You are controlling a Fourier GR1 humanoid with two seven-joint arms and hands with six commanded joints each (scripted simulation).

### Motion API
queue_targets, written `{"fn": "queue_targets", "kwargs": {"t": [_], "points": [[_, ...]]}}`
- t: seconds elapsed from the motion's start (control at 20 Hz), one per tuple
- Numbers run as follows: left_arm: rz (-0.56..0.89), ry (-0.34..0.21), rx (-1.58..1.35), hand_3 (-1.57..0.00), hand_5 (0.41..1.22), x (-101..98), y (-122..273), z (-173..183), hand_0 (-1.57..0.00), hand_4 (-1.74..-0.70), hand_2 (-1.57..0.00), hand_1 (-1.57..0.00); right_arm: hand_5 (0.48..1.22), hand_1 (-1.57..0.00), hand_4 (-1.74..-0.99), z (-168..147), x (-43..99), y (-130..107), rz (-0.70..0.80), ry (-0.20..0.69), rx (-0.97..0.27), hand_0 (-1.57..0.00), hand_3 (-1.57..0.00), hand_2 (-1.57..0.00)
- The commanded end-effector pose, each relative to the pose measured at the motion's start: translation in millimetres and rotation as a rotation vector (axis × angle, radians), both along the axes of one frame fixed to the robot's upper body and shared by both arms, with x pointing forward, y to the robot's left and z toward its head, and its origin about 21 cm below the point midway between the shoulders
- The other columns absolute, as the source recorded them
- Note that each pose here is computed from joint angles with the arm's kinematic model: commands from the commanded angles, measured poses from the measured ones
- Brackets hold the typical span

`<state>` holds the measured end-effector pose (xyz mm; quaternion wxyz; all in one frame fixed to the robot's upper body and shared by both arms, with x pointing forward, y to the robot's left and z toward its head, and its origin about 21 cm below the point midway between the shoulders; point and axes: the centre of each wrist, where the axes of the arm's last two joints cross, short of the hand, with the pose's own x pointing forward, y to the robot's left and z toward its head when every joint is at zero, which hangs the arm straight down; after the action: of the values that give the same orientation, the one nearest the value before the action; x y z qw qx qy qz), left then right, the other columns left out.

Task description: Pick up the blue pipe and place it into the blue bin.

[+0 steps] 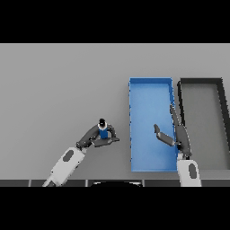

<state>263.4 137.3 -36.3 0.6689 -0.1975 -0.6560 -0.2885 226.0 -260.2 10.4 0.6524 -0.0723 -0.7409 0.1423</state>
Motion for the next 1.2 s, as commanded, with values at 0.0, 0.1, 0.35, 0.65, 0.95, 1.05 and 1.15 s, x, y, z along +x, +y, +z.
{"fn": "queue_targets", "kwargs": {"t": [0.0, 0.1, 0.35, 0.65, 0.95, 1.05, 1.15], "points": [[-0.009, -0.001, -0.001, -1.12, 1.022, -0.9, 0, 0, -0.95, -1.54, -1.12, -1.05, 0.66, 0.0, -1.227, 0, -0.6, 1, 0.001, 0.006, -0.002, 0.0, 0.0, 0.0], [-0.014, -0.023, 0.007, -1.27, 1.094, -5.1, -3, 0, -1.17, -1.55, -1.28, -1.24, 0.656, 0.0, -1.228, 1, 3.1, 1, -0.004, 0.021, 0.002, 0.0, 0.0, 0.0], [-0.014, -0.106, -0.037, -1.47, 1.179, -8.4, -14, 7, -1.44, -1.48, -1.48, -1.46, 0.631, 0.0, -1.217, 0, 4.0, 4, 0.003, 0.026, 0.01, 0.0, 0.0, 0.0], [-0.029, -0.201, -0.129, -1.55, 1.21, 0.5, -25, 50, -1.54, -1.47, -1.55, -1.54, 0.639, 0.0, -1.213, 1, 5.2, 5, 0.007, 0.012, -0.008, 0.0, 0.0, 0.0], [-0.111, -0.253, -0.148, -1.56, 1.218, 1.2, -37, 84, -1.56, -1.47, -1.56, -1.56, 0.644, 0.0, -1.161, 5, 8.3, -2, -0.008, 0.002, -0.031, 0.0, 0.0, 0.0], [-0.116, -0.232, -0.119, -1.57, 1.219, 1.3, -40, 84, -1.57, -1.47, -1.57, -1.57, 0.642, 0.0, -1.155, 2, 4.8, -2, -0.009, 0.004, -0.028, 0.0, 0.0, 0.0], [-0.114, -0.229, -0.107, -1.57, 1.22, 1.1, -44, 83, -1.57, -1.47, -1.57, -1.57, 0.643, 0.0, -1.145, 4, 2.4, 0, -0.023, -0.008, -0.035, 0.0, 0.0, 0.0]]}}
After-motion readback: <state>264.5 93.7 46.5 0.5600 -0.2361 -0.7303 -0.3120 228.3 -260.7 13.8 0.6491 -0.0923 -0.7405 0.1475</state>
